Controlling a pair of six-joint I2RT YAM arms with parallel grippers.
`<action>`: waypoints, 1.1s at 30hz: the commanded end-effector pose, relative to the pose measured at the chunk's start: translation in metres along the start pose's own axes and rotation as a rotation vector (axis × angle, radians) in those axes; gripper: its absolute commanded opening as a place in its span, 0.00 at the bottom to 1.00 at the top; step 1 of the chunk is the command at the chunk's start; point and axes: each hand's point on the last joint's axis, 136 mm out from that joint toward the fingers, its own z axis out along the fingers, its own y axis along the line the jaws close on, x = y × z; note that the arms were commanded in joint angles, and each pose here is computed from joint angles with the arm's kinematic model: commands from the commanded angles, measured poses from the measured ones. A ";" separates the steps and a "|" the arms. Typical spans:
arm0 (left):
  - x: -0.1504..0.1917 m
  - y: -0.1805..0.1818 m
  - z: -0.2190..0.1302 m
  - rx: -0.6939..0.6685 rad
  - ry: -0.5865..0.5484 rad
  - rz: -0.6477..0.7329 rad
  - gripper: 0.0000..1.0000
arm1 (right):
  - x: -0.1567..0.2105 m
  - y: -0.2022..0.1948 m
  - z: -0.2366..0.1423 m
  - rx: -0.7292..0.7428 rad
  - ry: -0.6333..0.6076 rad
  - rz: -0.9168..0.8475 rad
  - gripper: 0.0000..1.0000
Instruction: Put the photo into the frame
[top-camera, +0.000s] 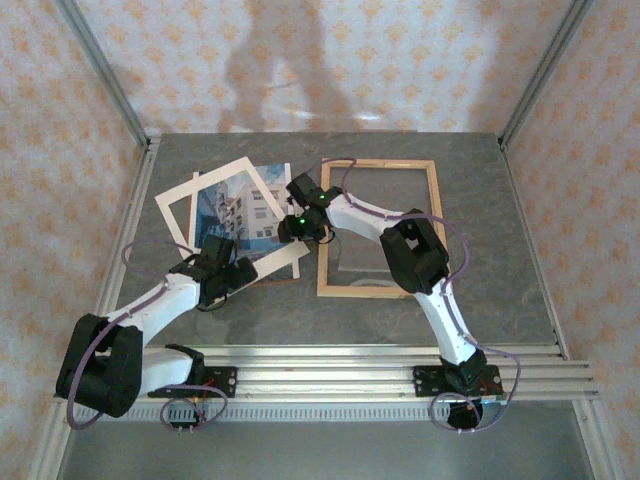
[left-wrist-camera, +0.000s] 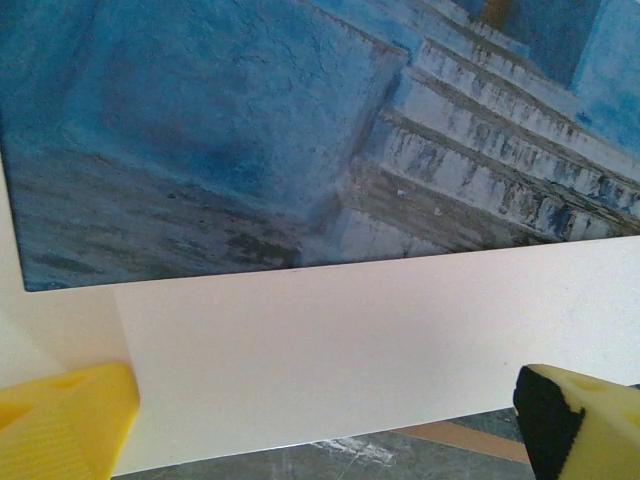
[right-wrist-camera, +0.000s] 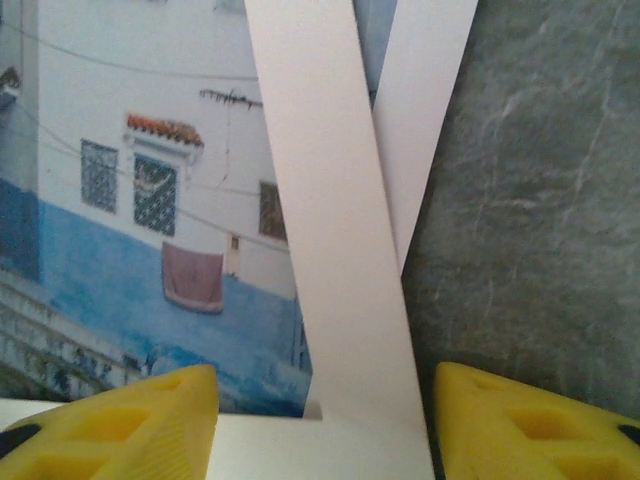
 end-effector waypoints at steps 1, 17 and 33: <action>0.008 0.015 0.003 -0.059 0.030 0.008 1.00 | 0.033 0.015 -0.005 -0.066 0.110 0.056 0.56; 0.004 0.013 -0.001 -0.063 0.028 0.020 1.00 | 0.003 0.022 -0.050 -0.211 -0.013 0.147 0.45; 0.001 0.011 -0.004 -0.057 0.014 0.018 1.00 | 0.005 0.016 -0.046 -0.277 0.008 0.190 0.07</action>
